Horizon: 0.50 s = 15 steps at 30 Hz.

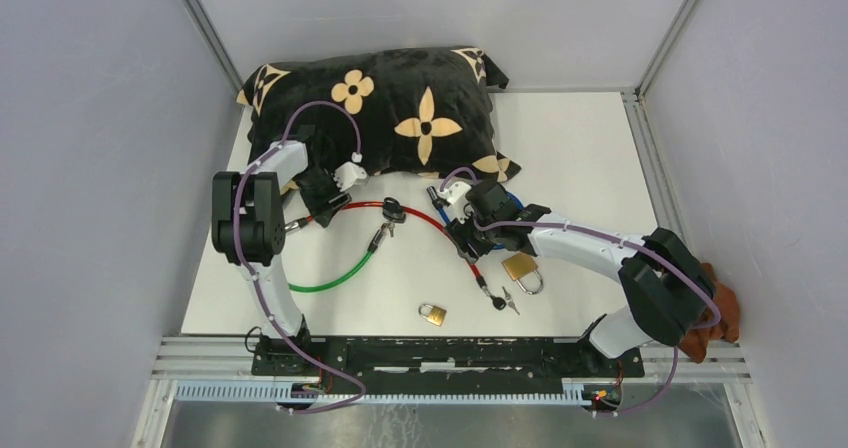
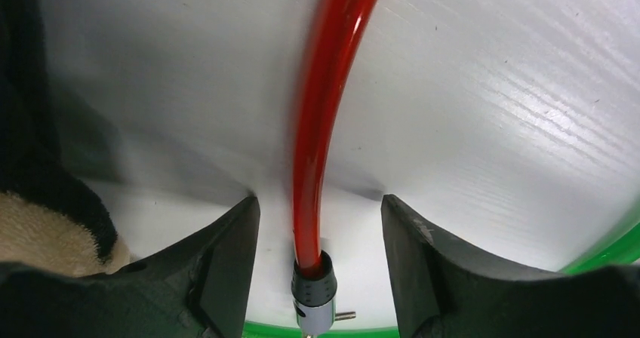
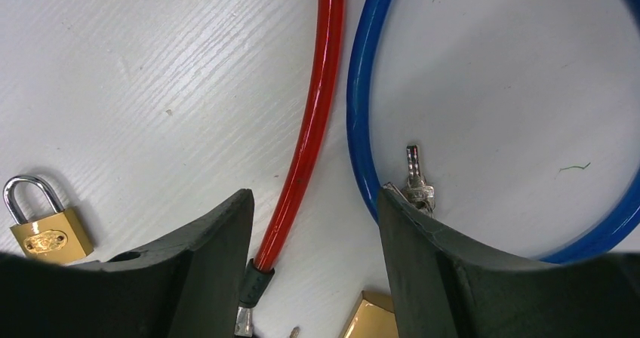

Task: Lock with the key
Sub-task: Pick up the lock from the center of the board.

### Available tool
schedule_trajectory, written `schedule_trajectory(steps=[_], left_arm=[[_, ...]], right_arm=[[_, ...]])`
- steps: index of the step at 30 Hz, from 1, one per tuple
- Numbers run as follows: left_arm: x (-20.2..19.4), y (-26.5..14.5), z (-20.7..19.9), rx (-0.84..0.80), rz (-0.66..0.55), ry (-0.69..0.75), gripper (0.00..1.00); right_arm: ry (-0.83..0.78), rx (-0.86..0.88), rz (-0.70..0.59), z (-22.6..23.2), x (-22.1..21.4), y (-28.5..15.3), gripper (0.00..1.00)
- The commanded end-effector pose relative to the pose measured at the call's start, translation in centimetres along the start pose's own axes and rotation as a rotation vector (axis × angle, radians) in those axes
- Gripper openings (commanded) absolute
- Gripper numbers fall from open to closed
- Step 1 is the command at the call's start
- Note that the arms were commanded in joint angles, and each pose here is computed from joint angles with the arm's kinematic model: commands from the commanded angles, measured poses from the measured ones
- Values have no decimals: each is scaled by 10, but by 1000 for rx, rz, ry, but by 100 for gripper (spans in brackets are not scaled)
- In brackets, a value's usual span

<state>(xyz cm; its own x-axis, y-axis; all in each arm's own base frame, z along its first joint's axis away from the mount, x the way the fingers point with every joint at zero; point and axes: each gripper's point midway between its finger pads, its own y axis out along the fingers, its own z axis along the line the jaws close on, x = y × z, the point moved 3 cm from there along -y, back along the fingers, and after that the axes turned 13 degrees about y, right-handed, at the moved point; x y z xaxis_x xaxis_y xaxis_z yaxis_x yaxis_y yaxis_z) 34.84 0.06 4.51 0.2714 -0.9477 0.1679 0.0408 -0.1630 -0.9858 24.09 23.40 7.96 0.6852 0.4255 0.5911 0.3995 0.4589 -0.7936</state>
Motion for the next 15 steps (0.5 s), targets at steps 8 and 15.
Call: schedule_trajectory(steps=[8, 15], left_arm=[[-2, 18, -3, 76, 2, 10, 2], [30, -57, 33, 427, -163, -68, 2]], right_arm=[[-67, -10, -106, -1, 33, 0, 71], [-174, 126, -382, 3, 107, 15, 80]])
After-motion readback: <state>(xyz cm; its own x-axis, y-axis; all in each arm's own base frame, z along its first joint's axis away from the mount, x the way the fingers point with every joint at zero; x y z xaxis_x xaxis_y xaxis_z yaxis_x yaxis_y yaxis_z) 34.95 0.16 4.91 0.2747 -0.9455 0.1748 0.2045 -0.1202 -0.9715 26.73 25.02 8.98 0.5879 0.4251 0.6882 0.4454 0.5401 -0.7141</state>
